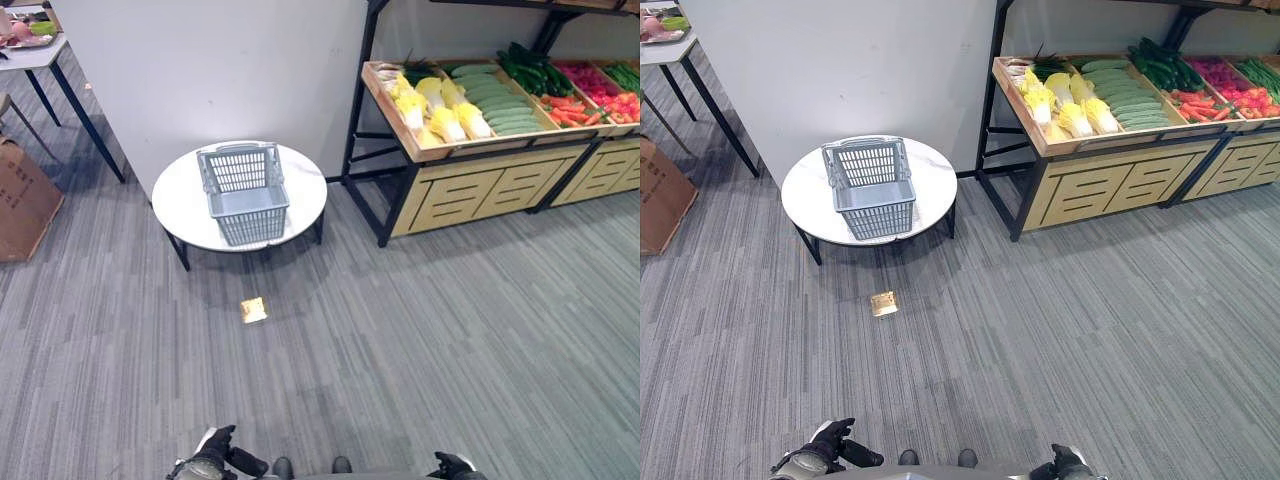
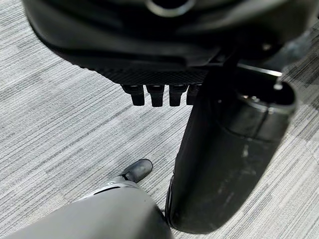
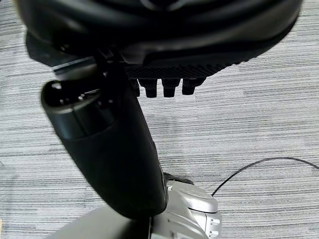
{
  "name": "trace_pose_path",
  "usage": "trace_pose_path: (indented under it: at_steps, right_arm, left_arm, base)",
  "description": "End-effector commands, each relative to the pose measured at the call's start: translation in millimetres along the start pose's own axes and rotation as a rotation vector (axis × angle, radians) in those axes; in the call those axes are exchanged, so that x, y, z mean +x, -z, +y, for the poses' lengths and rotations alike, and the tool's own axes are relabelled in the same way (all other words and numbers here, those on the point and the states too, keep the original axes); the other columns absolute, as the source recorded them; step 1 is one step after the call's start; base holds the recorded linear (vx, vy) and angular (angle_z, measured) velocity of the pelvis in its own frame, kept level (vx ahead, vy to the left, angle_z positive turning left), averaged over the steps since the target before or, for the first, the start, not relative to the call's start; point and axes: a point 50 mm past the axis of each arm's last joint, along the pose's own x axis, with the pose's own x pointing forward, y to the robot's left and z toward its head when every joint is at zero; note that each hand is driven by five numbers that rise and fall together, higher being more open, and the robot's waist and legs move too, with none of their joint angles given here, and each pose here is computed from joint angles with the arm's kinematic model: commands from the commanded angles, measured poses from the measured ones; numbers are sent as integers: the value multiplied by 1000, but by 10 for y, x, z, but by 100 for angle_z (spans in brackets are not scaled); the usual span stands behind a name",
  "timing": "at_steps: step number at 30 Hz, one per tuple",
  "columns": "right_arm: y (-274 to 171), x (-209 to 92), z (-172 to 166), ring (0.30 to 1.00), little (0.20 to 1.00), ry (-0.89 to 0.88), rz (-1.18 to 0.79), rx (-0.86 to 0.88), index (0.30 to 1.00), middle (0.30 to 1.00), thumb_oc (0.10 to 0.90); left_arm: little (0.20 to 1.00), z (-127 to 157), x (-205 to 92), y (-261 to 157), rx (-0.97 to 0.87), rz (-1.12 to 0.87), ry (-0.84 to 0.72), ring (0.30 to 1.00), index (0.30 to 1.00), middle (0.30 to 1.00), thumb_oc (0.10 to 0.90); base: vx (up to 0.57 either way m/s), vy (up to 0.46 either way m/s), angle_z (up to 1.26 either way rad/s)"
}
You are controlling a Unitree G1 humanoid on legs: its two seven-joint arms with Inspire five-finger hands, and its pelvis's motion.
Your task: Get the vegetables into the basket
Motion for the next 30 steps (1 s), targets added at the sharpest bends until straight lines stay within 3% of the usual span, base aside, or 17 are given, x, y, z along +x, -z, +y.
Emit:
trace_pose_path:
  at_steps: [1,30]
  right_arm:
    - [-118,17,-165,1000,1000,45,-23,-59,1000,1000,900]
    - [-330,19,-203,1000,1000,61,-77,-34,1000,1000,900]
  left_arm:
    - [1000,9,7,30,37,33,0,1000,1000,1000,900]
    - [1000,105,24,-135,-62,-15,-40,1000,1000,1000,900]
  base:
    - [0,0,0]
    - [2,28,-1]
